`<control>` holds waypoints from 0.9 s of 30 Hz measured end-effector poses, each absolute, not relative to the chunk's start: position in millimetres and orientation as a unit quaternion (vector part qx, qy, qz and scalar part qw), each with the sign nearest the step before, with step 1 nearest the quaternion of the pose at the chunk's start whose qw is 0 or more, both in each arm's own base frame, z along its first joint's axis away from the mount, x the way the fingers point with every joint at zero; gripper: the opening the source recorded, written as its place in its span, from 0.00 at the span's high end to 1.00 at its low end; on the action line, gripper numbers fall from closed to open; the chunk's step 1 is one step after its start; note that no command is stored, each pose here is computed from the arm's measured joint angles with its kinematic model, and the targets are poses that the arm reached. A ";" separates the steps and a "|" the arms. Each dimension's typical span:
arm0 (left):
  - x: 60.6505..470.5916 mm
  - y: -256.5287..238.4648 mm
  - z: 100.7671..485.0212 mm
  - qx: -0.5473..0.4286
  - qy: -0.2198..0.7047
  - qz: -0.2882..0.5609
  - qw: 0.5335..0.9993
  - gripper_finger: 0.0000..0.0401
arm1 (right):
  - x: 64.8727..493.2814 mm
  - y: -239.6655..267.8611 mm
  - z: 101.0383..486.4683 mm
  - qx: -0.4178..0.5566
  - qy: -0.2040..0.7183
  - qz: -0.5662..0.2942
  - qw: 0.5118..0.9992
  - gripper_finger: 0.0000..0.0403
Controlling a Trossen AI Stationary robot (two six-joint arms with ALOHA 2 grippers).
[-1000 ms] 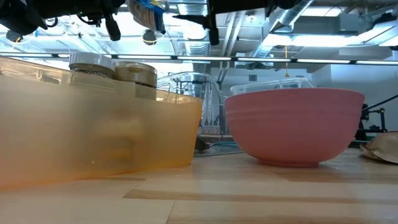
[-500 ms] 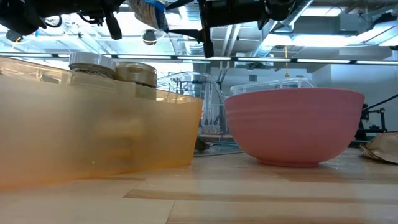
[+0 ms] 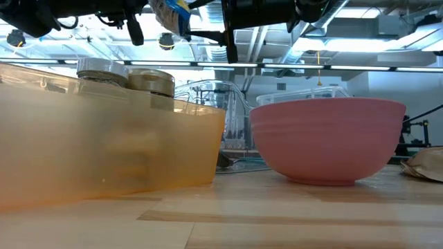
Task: Pick & Place Food Item
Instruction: Put the blue noodle pack into the transparent container
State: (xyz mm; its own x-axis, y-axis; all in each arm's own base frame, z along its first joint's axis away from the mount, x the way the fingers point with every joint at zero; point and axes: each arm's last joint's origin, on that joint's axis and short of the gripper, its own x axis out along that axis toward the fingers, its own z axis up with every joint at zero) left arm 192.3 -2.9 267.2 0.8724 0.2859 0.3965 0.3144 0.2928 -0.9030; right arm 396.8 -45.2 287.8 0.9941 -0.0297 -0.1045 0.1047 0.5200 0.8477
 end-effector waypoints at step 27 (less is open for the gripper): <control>194.7 -3.6 267.1 -0.575 -0.248 -0.012 0.780 1.00 | 398.3 -33.3 292.3 0.472 0.032 -0.002 0.881 0.94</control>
